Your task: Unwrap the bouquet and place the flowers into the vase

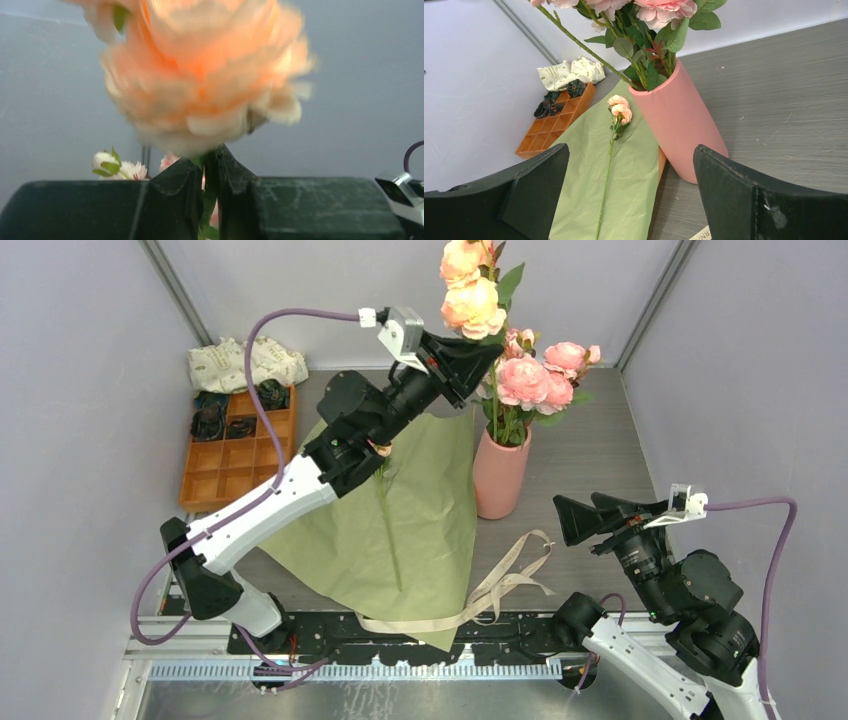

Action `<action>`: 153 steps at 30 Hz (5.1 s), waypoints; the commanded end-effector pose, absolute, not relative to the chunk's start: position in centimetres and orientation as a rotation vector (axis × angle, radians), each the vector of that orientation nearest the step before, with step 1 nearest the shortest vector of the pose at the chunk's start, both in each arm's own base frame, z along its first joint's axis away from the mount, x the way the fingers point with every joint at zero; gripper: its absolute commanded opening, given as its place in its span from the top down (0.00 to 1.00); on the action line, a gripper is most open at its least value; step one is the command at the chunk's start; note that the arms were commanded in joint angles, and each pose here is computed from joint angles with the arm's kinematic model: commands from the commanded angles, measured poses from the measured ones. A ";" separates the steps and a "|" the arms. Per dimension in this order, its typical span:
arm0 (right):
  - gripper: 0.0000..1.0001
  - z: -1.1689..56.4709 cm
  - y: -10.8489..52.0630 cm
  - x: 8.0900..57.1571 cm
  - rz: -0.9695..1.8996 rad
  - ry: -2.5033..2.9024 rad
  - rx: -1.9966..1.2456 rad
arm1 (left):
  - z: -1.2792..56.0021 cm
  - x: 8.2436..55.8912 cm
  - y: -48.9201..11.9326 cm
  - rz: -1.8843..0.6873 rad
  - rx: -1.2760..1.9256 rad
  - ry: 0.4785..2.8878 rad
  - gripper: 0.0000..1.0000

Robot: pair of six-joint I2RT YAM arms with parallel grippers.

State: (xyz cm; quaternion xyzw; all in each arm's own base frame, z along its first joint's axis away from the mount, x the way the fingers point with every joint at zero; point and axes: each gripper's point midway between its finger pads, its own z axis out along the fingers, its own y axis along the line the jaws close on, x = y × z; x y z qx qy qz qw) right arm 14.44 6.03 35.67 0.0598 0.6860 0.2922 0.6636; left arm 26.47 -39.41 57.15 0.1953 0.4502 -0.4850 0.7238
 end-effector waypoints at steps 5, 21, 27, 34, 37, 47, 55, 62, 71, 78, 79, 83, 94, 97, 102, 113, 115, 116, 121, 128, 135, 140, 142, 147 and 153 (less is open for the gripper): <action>0.01 37.1 5.4 14.1 0.674 1.497 0.154 | 55.1 25.9 -38.0 -1.120 0.344 0.958 0.83; 0.01 36.7 5.8 14.4 0.674 1.507 0.153 | 45.9 29.6 -40.7 -1.064 0.305 1.169 0.83; 0.01 36.3 6.2 14.8 0.673 1.520 0.152 | 42.9 30.7 -42.2 -1.042 0.330 1.249 0.82; 0.00 35.9 6.6 15.3 0.660 1.540 0.152 | 39.1 31.1 -42.6 -1.022 0.339 1.349 0.67; 0.00 35.7 6.7 15.5 0.657 1.545 0.153 | 37.9 30.9 -42.1 -1.009 0.334 1.377 0.55; 0.00 35.5 7.8 16.4 0.652 1.578 0.140 | 36.5 29.8 -39.1 -0.909 0.365 1.449 0.40; 0.01 35.4 8.1 17.4 0.610 1.603 0.145 | 36.0 27.5 -35.8 -0.880 0.370 1.478 0.40; 0.01 36.3 11.7 18.2 0.671 1.647 0.021 | 38.6 26.0 -27.5 -0.691 0.229 1.508 0.40; 0.00 38.1 21.2 19.5 0.932 1.711 -0.211 | 40.9 22.0 -13.8 -0.470 -0.002 1.501 0.40; 0.01 37.1 32.8 15.4 0.781 1.756 -0.577 | 41.4 19.7 -7.6 -0.386 -0.116 1.510 0.40; 0.01 36.5 34.8 14.7 0.759 1.781 -0.635 | 41.5 19.6 -7.2 -0.380 -0.126 1.510 0.40; 0.01 32.5 41.4 13.9 0.633 1.911 -0.779 | 41.7 19.0 -6.2 -0.375 -0.148 1.519 0.40; 0.07 22.0 46.7 21.1 0.459 2.269 -0.677 | 40.9 17.2 0.8 -0.216 -0.372 1.539 0.43; 0.11 19.4 46.0 24.3 0.387 2.344 -0.600 | 41.0 16.9 1.3 -0.214 -0.377 1.537 0.43; 0.17 15.7 44.8 29.6 0.298 2.430 -0.469 | 40.6 17.1 0.4 -0.220 -0.342 1.562 0.43; 0.27 8.7 42.6 37.1 0.225 2.554 -0.280 | 40.1 17.6 -1.0 -0.238 -0.298 1.589 0.43; 0.28 7.7 42.3 37.8 0.210 2.567 -0.266 | 40.0 17.6 -1.2 -0.235 -0.292 1.594 0.43; 0.28 7.4 42.1 38.1 0.209 2.571 -0.260 | 39.9 17.6 -1.2 -0.235 -0.291 1.595 0.43; 0.32 6.5 41.8 38.9 0.212 2.580 -0.249 | 39.8 17.8 -1.4 -0.228 -0.288 1.591 0.43; 0.39 5.1 42.0 39.4 0.221 2.600 -0.262 | 39.6 18.0 -1.7 -0.218 -0.278 1.594 0.43; 0.49 3.8 42.5 39.5 0.240 2.622 -0.264 | 39.6 18.0 -1.7 -0.229 -0.278 1.591 0.43; 0.68 3.7 42.5 39.6 0.234 2.618 -0.262 | 39.6 17.9 -1.5 -0.230 -0.284 1.587 0.43; 0.77 4.1 42.5 39.6 0.242 2.614 -0.257 | 39.6 17.8 -1.4 -0.229 -0.285 1.586 0.43; 0.99 6.8 42.9 39.3 0.282 2.570 -0.254 | 39.6 17.7 -1.2 -0.232 -0.290 1.582 0.43; 0.99 13.3 44.1 36.9 0.322 2.453 -0.315 | 39.7 17.6 -1.0 -0.235 -0.295 1.579 0.43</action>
